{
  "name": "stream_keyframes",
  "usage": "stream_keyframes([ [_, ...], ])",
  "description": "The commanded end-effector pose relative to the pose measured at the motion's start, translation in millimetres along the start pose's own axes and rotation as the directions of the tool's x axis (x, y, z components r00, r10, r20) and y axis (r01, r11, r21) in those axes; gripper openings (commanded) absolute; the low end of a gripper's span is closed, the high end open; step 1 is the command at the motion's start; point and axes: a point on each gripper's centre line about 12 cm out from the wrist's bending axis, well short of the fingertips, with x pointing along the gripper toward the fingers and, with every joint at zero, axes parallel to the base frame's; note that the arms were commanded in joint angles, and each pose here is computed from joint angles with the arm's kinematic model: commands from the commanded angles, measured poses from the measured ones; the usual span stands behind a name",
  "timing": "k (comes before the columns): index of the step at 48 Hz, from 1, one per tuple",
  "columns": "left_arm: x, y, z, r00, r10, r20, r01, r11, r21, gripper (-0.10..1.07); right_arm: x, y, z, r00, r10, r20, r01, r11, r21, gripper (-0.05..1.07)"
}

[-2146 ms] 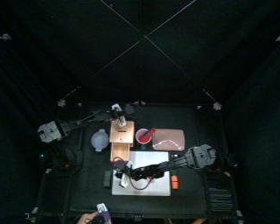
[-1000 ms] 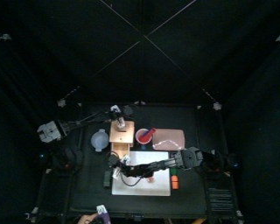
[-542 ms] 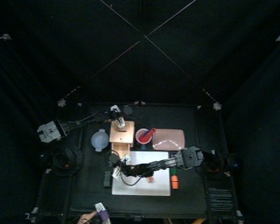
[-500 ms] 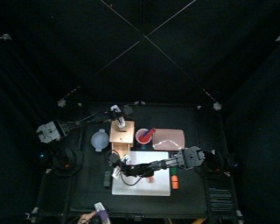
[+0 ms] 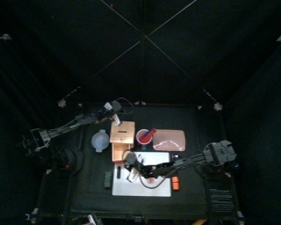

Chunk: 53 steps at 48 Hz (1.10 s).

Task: Grab salmon sushi from open drawer and put onto cutting board

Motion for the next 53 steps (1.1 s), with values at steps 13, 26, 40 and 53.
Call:
stream_keyframes([
  [13,-51,-41.7,-2.5,0.978,-0.094,0.185,0.089,0.995,0.033,0.02,-45,-28,-35,0.999,0.039,-0.036,-0.039,0.999,-0.014,0.21],
  [26,-56,-43.8,1.4,0.974,-0.100,0.204,0.096,0.995,0.031,0.02,-42,-41,-49,0.998,0.010,-0.066,-0.012,0.999,-0.030,0.21],
  [40,-48,-44.2,6.9,0.975,-0.101,0.198,0.096,0.995,0.033,0.02,-53,-68,-56,0.997,-0.025,-0.068,0.023,0.999,-0.025,0.21],
  [53,-40,-45.2,1.4,0.981,-0.103,0.163,0.096,0.994,0.051,0.02,-58,-87,-50,0.997,-0.051,-0.050,0.051,0.999,0.000,0.21],
])
